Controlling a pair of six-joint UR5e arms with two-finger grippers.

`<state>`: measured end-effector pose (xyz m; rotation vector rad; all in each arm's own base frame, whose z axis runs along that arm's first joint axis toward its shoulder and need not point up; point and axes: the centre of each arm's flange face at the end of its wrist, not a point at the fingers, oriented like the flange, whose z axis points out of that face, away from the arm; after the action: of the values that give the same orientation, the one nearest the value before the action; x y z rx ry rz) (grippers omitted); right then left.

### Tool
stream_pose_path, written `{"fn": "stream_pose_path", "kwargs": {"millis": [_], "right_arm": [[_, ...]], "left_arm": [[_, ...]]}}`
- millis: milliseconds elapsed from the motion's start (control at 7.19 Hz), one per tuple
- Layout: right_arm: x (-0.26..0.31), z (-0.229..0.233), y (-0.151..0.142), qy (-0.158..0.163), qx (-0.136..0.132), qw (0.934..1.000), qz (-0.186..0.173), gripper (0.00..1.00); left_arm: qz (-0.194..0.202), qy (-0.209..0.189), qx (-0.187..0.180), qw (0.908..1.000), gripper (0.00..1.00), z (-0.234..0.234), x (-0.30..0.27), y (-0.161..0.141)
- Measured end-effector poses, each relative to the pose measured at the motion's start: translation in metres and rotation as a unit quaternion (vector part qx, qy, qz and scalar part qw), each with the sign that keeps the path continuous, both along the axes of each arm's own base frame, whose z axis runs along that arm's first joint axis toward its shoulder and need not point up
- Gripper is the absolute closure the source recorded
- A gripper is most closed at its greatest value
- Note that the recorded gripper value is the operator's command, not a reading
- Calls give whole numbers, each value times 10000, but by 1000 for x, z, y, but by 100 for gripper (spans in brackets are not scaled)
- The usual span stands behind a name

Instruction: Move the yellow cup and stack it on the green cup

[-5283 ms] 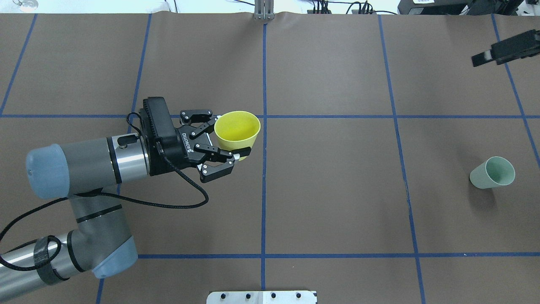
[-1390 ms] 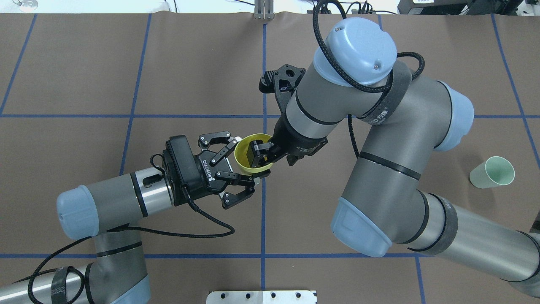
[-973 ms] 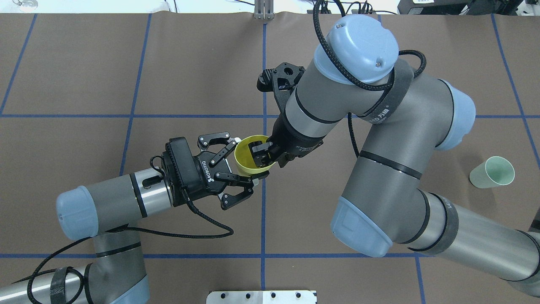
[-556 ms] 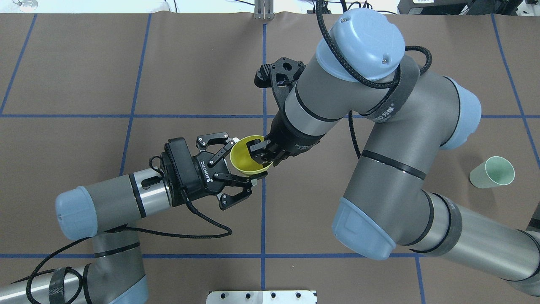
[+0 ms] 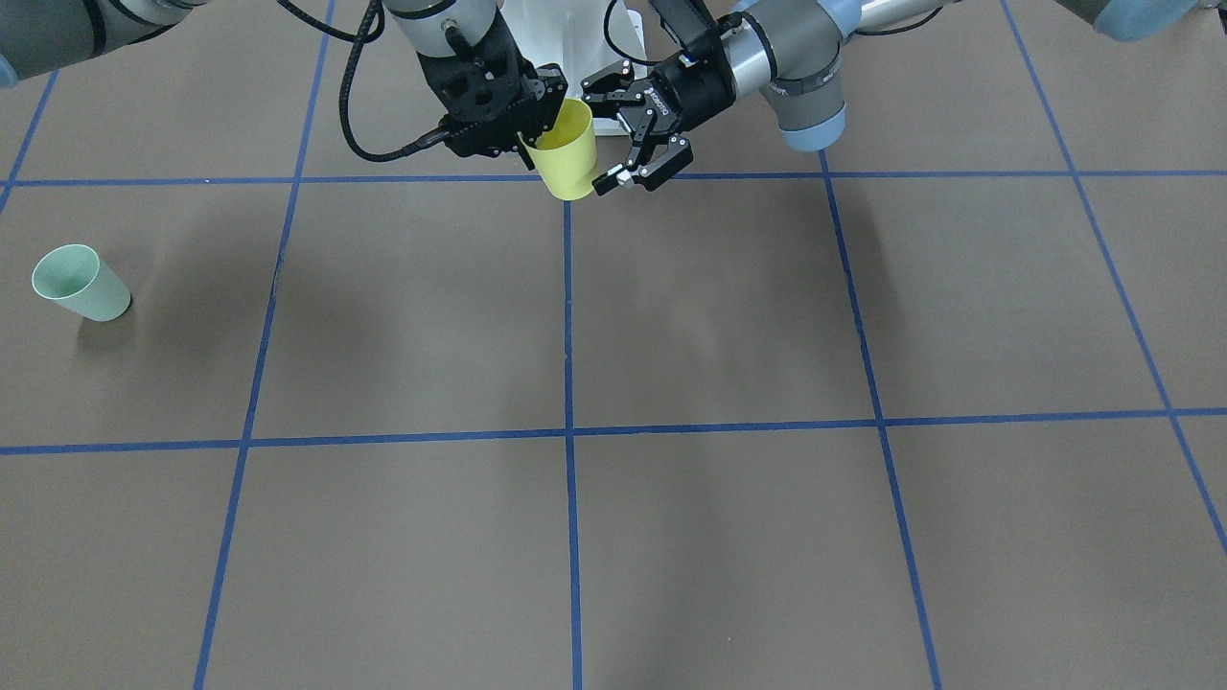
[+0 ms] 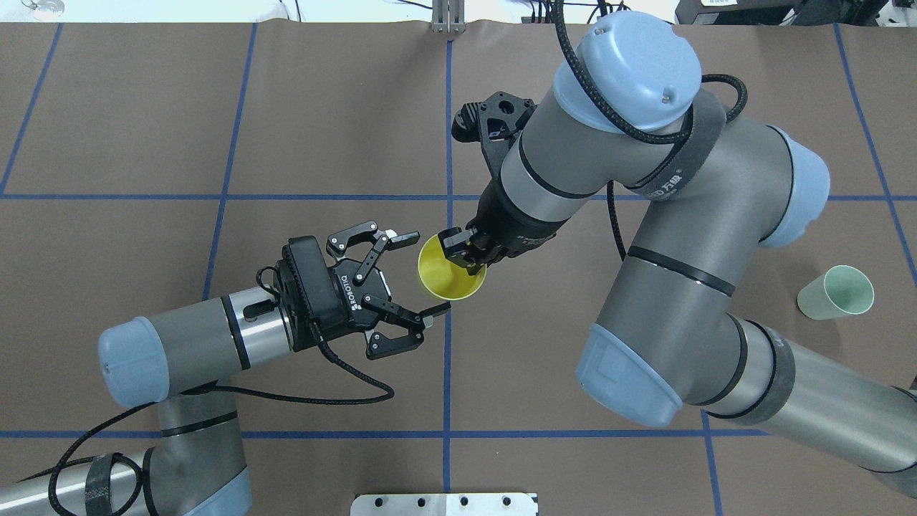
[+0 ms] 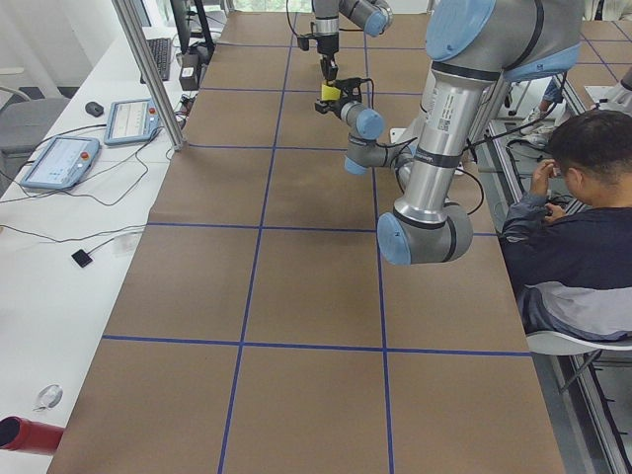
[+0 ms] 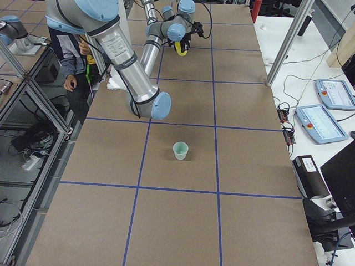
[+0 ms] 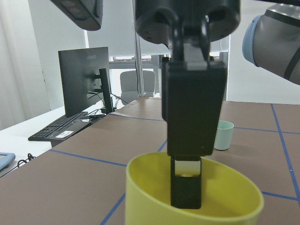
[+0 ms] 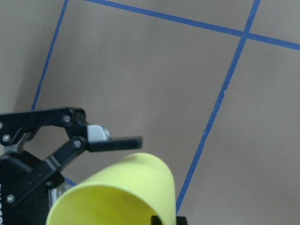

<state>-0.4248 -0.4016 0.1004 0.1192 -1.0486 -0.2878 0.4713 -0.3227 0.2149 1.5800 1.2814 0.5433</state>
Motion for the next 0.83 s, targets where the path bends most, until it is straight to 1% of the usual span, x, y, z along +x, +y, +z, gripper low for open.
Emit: {"fn": "stream_pose_path", "kwargs": {"millis": [139,417,556,834], "right_arm": [[6,12,-8,82,-59,9999,85,100],[30,31,-32,237,-195,9989,364,100],[46,36,-47,342,-297,9975,544,100],[82,49,-76,508,-475,9933,922,100]], "left_arm": [[0,-11,-6,10000,1,1,1,0],[-10,-29,-23,10000,1,2,2,-1],[-105,-47,-82,9999,1,5,3,-4],[-477,-122,-298,9983,1,16,7,-14]]}}
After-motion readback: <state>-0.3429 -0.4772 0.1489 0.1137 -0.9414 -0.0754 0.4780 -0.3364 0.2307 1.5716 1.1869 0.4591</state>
